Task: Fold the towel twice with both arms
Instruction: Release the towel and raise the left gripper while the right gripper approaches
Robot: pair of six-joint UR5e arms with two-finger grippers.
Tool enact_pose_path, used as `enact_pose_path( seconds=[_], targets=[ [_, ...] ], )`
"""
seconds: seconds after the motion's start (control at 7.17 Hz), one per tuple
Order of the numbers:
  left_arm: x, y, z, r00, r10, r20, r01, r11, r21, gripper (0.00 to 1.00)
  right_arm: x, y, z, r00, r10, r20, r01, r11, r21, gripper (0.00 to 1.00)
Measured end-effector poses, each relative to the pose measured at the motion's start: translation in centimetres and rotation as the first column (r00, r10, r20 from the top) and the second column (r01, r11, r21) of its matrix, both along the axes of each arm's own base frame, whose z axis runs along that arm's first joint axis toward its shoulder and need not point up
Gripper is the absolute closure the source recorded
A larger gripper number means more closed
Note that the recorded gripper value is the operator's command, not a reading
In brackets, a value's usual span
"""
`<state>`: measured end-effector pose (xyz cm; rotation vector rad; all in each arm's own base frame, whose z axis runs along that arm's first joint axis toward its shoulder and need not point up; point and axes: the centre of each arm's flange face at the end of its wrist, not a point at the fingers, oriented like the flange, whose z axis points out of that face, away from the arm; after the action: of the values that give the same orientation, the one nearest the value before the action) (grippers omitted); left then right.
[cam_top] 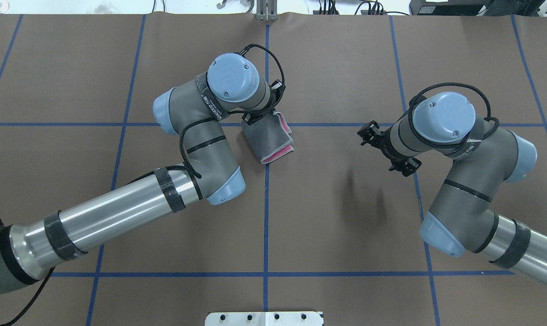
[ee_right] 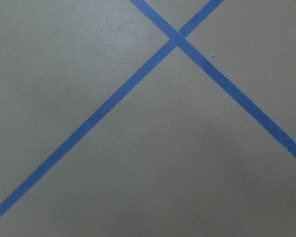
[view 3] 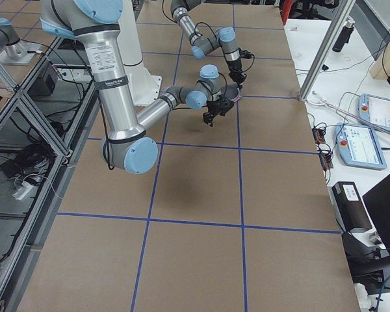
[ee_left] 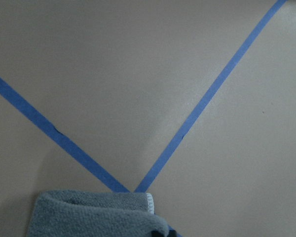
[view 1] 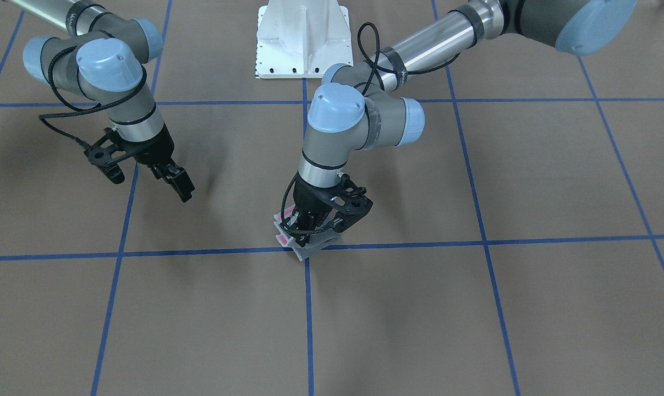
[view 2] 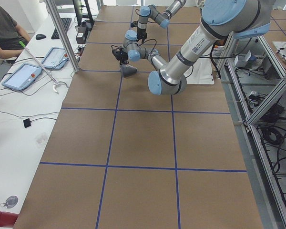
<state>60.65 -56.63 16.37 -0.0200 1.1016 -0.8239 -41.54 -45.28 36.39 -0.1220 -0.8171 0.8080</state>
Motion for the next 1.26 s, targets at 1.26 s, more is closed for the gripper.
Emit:
enact_pose_path(
  seconds=[1.26],
  targets=[
    [-8.1,-5.1,-2.0,0.995,0.051,-0.089,-0.050,0.999,0.018,0.15,-7.2,-4.7,-3.5,0.993,0.061,0.104,-0.067,0.996,0.054,0.00]
  ],
)
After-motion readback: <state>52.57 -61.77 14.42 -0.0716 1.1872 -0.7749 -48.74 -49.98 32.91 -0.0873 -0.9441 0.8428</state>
